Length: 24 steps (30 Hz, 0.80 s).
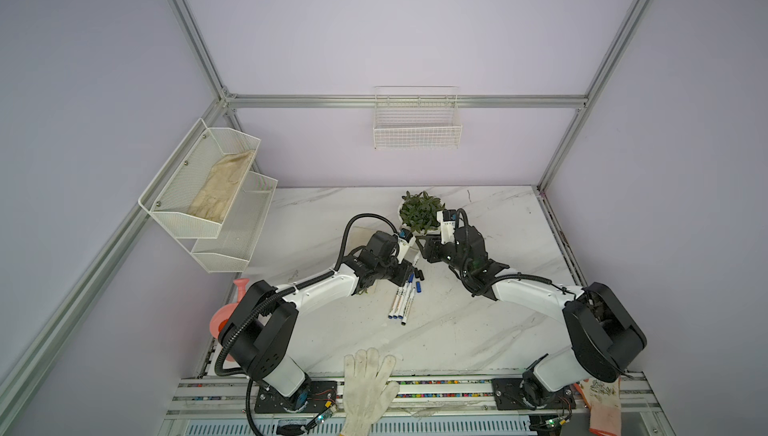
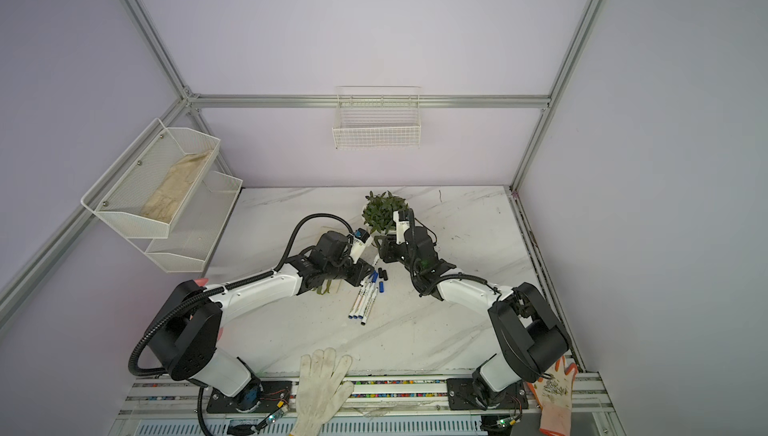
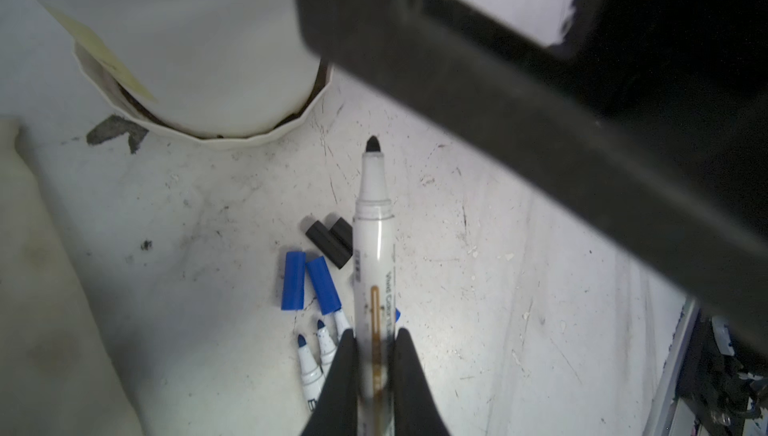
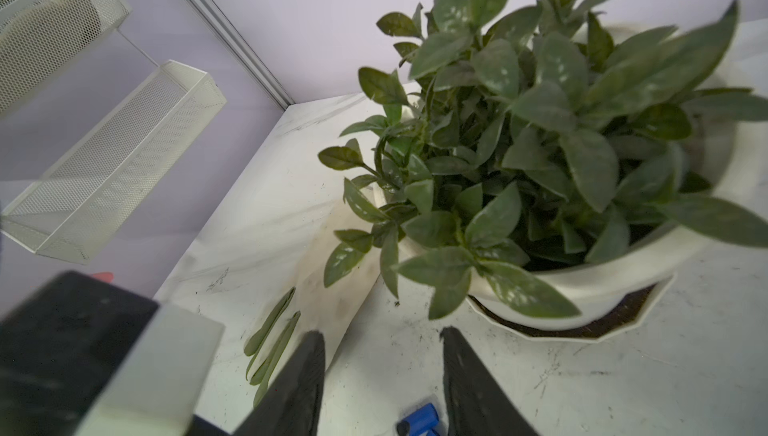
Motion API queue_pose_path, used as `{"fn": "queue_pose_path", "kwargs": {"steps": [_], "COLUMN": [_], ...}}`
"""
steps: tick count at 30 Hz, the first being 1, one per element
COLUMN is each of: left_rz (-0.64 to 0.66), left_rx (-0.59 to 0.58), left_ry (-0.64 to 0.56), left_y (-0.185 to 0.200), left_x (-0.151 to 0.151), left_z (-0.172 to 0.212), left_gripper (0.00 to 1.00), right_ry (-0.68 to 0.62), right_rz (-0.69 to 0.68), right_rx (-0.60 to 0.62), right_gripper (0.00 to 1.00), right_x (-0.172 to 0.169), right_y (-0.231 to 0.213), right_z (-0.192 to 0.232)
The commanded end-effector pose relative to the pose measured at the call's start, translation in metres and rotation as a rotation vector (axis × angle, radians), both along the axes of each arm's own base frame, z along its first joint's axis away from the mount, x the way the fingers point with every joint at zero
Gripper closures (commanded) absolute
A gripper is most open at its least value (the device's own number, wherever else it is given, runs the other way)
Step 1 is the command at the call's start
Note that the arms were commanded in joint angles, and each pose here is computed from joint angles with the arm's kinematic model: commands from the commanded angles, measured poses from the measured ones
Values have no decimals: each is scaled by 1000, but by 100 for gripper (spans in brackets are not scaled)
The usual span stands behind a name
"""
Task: Insert the pens into the pen caps
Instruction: 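Grasp one white marker with the left gripper and lift it upright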
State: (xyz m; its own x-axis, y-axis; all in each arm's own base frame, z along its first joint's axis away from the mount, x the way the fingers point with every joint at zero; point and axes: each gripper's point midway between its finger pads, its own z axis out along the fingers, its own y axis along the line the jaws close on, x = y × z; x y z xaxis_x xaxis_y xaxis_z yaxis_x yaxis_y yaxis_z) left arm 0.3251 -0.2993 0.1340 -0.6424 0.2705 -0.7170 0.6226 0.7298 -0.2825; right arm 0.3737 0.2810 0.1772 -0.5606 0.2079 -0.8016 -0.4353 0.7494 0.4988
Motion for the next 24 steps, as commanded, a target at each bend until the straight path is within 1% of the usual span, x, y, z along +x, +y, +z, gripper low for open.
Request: {"fn": "queue_pose_path", "kwargs": {"steps": [1,6,10,13,18,20,24], "left_rz": [15,20,27,34,45,46,37], "left_rx": [-93,-98,-102,-102,-105,-108,-114], "left_ry": [-128,-142,-139,-138,-139,-135,-122], "left_y": [-4,-2,-1,0,1,1,0], "left_x": [10,10,9,10,11,10,8], "left_z": [41,47,46,45,43,42,39], "left_gripper": [100,100,100,100,100,100,100], "right_ry": [19,21,26,16,12,11,11], "right_rz": [44,75,111,161,251,251,260], "right_rx": [59,48,50,52,22,21,26], "right_gripper": [51,52,57,59,61,66,92], "right_x": [3,2,-2,-9,-24,-26,-26], "right_y": [13,17,22,26,31,30,32], "right_z": [4,1,0,4,8,8,9]}}
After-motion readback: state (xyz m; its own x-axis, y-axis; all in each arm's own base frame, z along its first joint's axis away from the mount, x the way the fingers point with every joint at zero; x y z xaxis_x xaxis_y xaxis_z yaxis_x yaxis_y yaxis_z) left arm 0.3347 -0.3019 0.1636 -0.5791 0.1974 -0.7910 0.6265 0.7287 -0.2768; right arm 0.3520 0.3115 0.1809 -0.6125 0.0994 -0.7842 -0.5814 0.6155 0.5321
